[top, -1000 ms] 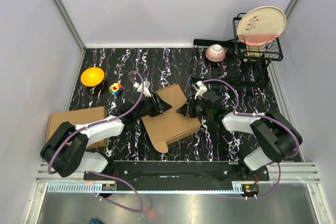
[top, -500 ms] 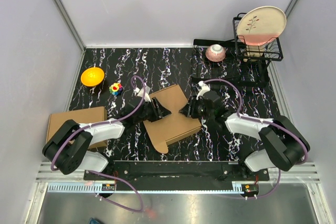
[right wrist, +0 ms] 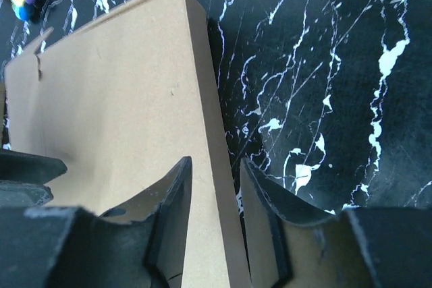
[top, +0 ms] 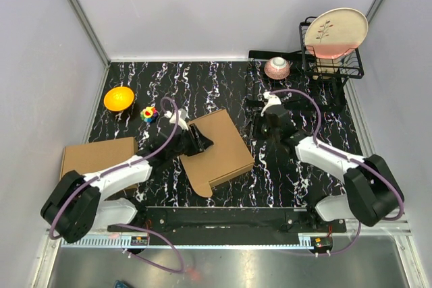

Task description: Fold the paper box

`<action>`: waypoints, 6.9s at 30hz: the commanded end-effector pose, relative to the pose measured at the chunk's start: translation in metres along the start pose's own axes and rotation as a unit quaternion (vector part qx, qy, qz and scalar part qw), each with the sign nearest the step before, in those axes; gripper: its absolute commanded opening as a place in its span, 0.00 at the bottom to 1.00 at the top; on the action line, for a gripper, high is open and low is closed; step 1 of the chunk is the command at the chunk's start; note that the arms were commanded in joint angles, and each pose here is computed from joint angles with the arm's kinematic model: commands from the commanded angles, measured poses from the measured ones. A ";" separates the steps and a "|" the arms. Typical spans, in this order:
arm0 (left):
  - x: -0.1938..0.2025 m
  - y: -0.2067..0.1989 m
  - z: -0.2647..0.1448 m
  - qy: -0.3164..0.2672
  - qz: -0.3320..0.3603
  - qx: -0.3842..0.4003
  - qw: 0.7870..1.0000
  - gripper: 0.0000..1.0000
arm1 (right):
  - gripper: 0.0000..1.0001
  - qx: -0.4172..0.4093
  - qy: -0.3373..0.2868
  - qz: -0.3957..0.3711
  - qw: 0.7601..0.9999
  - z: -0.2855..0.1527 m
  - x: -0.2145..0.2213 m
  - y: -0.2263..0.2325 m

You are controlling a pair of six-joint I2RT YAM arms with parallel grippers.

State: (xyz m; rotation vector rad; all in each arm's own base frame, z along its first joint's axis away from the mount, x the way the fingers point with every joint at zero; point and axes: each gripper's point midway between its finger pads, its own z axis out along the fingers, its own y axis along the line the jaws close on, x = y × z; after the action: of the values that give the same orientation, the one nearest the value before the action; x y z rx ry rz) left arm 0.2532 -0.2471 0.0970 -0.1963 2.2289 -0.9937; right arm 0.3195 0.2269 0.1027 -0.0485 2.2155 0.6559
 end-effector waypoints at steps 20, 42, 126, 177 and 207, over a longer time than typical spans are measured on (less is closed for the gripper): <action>-0.121 -0.009 -0.017 -0.162 0.068 -0.088 0.981 0.62 | 0.58 -0.009 0.016 0.049 0.999 -0.068 0.036 -0.008; -0.082 0.087 -0.143 -0.276 -0.083 -0.215 0.933 0.40 | 0.62 -0.041 0.001 0.063 0.997 -0.032 0.017 0.010; -0.061 0.064 -0.068 -0.232 -0.141 -0.066 0.960 0.21 | 0.26 0.128 0.115 0.053 0.984 0.026 0.097 -0.072; -0.081 -0.108 0.054 -0.116 -0.054 0.071 0.989 0.27 | 0.35 -0.045 -0.015 0.040 0.998 0.023 -0.037 0.049; -0.081 -0.071 0.031 -0.138 -0.044 0.028 0.989 0.28 | 0.40 0.036 -0.080 0.021 0.996 0.009 -0.086 0.037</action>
State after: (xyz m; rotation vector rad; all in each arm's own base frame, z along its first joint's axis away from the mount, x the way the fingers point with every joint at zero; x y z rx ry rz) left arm 0.3251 -0.2872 0.1481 -0.4114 2.0314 -0.9594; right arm 0.3666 0.2320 0.1549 0.0836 2.1547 0.5108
